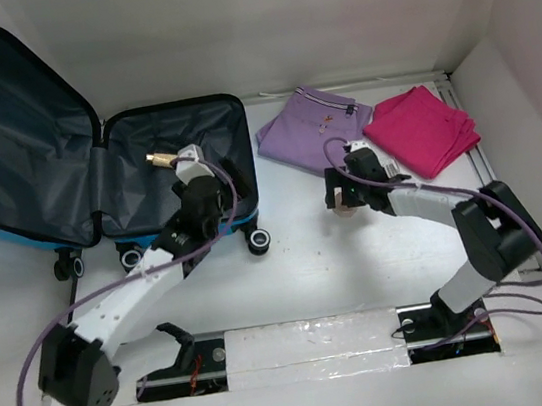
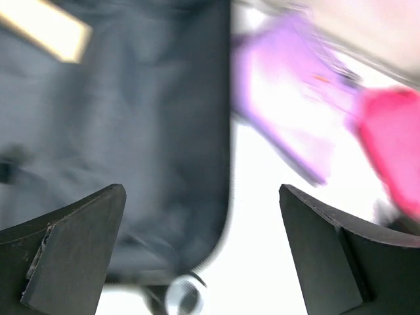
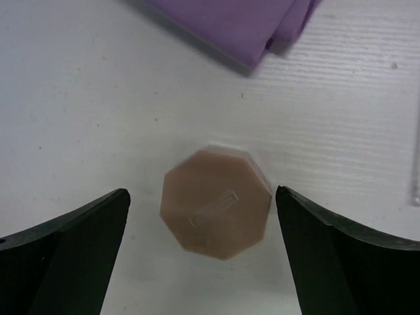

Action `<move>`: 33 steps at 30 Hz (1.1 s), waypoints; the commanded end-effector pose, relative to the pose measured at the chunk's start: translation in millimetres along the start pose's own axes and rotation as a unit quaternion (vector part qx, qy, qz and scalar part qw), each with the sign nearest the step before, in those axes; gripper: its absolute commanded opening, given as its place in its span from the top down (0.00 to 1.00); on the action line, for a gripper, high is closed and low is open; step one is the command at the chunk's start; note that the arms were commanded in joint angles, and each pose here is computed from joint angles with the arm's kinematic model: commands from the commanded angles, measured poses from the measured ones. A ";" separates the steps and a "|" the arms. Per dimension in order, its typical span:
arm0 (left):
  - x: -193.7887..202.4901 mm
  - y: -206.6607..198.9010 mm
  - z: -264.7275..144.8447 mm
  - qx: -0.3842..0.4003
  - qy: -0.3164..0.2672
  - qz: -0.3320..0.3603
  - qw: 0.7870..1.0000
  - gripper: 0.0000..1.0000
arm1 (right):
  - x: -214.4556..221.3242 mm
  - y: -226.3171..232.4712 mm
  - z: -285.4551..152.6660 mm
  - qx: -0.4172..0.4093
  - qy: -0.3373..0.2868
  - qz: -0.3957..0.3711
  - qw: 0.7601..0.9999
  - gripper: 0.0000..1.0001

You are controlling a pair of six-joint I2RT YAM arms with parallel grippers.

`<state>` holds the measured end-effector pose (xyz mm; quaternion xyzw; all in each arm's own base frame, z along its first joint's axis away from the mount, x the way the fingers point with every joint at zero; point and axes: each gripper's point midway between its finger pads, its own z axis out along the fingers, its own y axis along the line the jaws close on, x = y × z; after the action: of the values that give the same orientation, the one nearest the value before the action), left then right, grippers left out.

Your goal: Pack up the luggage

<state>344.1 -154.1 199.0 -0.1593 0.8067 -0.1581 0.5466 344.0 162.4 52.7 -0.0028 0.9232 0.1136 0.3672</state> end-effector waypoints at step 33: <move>-25.7 -38.3 -133.0 0.191 -0.067 -0.079 0.976 0.09 | -169.9 299.5 -49.0 -0.301 -0.102 -0.054 0.947 0.09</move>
<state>227.9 -154.2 295.8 -0.1416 0.6892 -0.3486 0.6192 392.8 454.0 265.6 -0.1729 0.7917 0.3618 0.4609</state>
